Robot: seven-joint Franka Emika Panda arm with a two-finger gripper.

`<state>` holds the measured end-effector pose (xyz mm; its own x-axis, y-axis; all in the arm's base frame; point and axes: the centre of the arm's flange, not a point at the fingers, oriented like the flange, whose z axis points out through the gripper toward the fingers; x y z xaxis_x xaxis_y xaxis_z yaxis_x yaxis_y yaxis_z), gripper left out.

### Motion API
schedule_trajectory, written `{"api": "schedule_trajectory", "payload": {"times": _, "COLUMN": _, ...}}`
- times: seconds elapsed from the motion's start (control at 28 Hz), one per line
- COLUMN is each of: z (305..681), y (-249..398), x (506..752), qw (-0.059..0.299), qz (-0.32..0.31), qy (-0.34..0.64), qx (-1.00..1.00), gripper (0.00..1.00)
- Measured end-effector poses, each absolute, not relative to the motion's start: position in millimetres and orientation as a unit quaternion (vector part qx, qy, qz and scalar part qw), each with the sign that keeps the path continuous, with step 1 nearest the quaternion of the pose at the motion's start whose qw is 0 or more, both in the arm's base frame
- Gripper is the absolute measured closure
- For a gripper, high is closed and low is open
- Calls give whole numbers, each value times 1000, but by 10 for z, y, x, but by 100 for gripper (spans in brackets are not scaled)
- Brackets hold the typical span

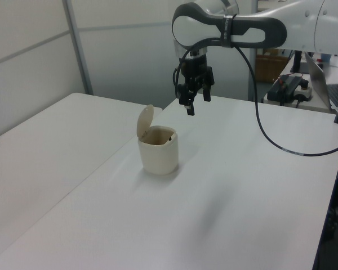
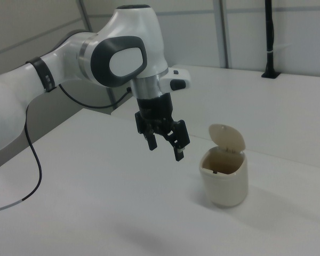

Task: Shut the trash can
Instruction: 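Move the gripper down toward the raised lid of the cream trash can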

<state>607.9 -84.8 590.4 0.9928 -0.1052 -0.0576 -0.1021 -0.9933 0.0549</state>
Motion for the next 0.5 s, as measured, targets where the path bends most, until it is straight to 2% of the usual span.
{"api": "schedule_trajectory", "payload": {"times": 0.5, "z": 5965, "y": -885, "x": 6185, "qw": 32, "qz": 16, "qy": -56, "qx": 998, "gripper": 0}}
